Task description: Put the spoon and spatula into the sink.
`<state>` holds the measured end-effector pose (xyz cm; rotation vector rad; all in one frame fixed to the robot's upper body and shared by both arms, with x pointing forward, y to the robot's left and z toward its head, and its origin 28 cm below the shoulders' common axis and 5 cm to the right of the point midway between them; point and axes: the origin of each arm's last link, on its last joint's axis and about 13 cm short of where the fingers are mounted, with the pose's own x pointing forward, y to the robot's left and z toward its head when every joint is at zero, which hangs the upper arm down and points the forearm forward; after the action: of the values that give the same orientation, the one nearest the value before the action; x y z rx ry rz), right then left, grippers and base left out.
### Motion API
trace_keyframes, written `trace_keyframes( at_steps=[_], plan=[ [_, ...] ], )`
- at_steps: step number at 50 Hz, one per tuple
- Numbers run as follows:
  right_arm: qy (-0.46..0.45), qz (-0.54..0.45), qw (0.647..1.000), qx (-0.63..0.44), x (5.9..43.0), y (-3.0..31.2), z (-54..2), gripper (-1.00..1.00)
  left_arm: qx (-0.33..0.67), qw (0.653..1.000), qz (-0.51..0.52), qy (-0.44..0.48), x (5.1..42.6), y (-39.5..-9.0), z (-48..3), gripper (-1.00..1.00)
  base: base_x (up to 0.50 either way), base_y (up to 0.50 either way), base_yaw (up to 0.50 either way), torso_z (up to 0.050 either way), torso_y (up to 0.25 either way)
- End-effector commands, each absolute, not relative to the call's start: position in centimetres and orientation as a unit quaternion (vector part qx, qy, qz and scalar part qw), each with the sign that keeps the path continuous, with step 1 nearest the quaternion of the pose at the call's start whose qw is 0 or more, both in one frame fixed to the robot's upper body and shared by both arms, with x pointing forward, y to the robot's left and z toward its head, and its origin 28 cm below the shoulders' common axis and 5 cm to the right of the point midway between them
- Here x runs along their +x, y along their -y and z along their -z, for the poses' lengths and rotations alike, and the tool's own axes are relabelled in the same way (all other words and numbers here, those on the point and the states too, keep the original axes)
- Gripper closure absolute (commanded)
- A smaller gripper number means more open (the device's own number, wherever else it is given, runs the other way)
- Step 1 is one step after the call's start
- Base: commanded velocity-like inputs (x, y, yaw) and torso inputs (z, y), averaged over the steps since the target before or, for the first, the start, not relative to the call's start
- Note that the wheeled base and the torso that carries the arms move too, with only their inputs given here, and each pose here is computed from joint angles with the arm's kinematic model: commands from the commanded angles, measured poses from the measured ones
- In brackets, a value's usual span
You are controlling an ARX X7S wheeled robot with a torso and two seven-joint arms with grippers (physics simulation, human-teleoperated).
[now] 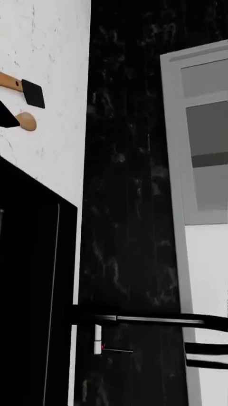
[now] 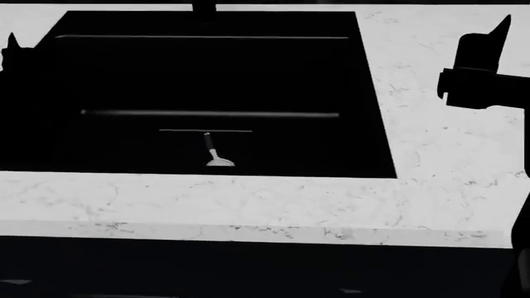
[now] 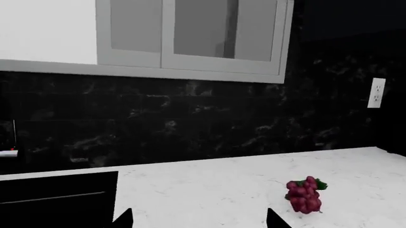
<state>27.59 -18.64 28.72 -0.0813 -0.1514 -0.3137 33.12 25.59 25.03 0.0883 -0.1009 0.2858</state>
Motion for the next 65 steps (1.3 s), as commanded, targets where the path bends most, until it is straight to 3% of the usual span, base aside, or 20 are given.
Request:
trace_keyframes(
  at_steps=[1,50,65],
  plan=[
    [0.082,0.145,0.985,-0.032,27.5,18.6,-28.8,-1.00,0.044,0.988,-0.139,0.048,33.1,-25.4,-24.8,-1.00,0.36,0.21,0.00,0.000,0.000],
    [0.074,0.138,0.988,-0.006,27.2,18.6,-27.9,-1.00,0.039,0.989,-0.140,0.040,32.8,-25.2,-24.3,-1.00,0.34,0.14,0.00,0.000,0.000],
    [0.070,0.142,0.987,-0.009,27.1,18.5,-27.9,-1.00,0.036,0.988,-0.142,0.039,32.8,-25.4,-24.1,-1.00,0.05,0.00,0.00,0.000,0.001]
  ],
)
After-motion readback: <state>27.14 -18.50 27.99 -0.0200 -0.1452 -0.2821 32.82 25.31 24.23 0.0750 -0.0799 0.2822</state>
